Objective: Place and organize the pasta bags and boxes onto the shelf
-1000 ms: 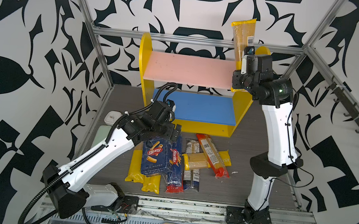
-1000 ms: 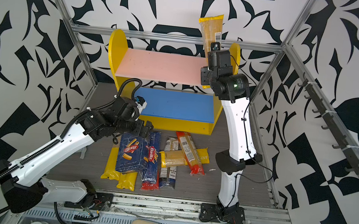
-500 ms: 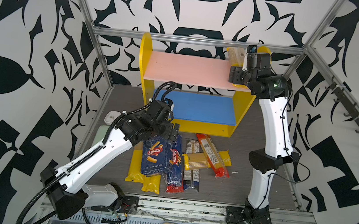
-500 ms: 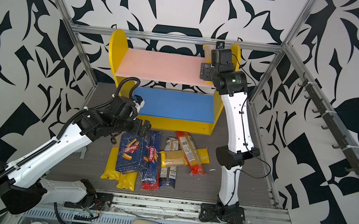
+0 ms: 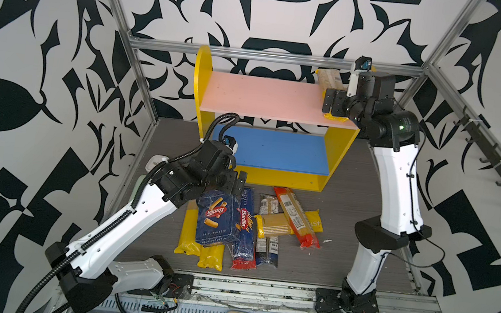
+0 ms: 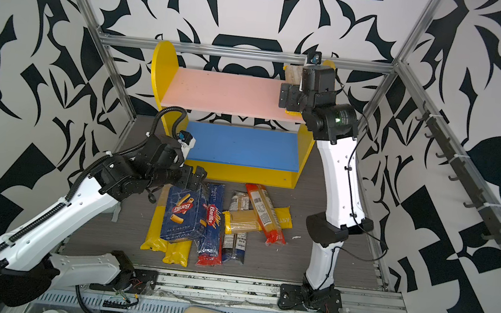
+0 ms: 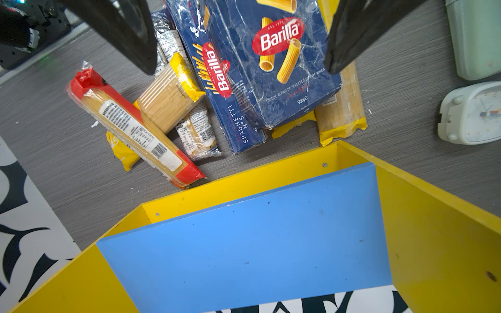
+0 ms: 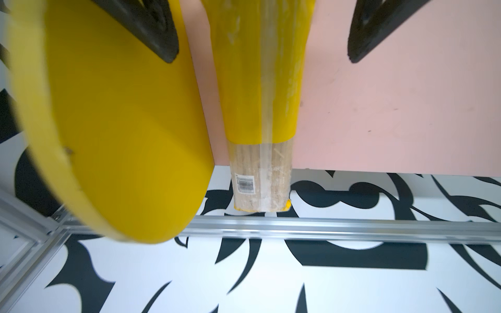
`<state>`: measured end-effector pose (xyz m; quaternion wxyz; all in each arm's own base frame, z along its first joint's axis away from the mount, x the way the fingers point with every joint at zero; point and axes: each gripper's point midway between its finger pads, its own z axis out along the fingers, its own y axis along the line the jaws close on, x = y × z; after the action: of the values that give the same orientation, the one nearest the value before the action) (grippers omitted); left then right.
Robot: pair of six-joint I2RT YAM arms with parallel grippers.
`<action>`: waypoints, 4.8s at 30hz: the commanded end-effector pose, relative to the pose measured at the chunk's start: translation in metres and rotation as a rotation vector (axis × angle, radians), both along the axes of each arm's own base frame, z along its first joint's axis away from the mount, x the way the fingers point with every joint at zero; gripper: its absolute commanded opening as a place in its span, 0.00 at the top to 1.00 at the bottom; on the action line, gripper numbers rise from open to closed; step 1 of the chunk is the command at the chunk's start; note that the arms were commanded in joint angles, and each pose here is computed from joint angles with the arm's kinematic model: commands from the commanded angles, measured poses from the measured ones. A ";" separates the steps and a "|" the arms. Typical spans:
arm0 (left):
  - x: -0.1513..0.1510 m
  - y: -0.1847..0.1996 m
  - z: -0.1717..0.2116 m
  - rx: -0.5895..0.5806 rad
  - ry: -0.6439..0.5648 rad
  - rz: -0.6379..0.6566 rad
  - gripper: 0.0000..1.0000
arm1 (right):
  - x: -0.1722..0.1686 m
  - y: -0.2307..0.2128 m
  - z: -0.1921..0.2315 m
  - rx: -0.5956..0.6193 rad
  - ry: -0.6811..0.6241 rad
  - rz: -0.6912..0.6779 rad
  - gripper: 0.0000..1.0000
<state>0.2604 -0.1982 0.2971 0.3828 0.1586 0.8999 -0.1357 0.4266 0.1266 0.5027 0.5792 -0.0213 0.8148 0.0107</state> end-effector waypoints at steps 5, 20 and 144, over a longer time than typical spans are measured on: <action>-0.015 0.018 0.005 -0.017 -0.022 0.029 0.01 | -0.084 0.031 0.022 -0.051 -0.080 0.064 0.00; -0.040 0.012 -0.038 -0.108 0.105 -0.001 0.01 | -0.221 0.055 -0.224 -0.067 0.346 0.142 0.00; -0.024 -0.033 -0.011 -0.060 -0.025 -0.036 0.01 | -0.053 0.100 0.092 0.115 -0.316 0.275 1.00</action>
<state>0.2348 -0.2323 0.2749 0.3835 0.1653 0.8928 -0.1691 0.3833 0.2518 0.4886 0.5548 -0.1693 0.8072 0.1092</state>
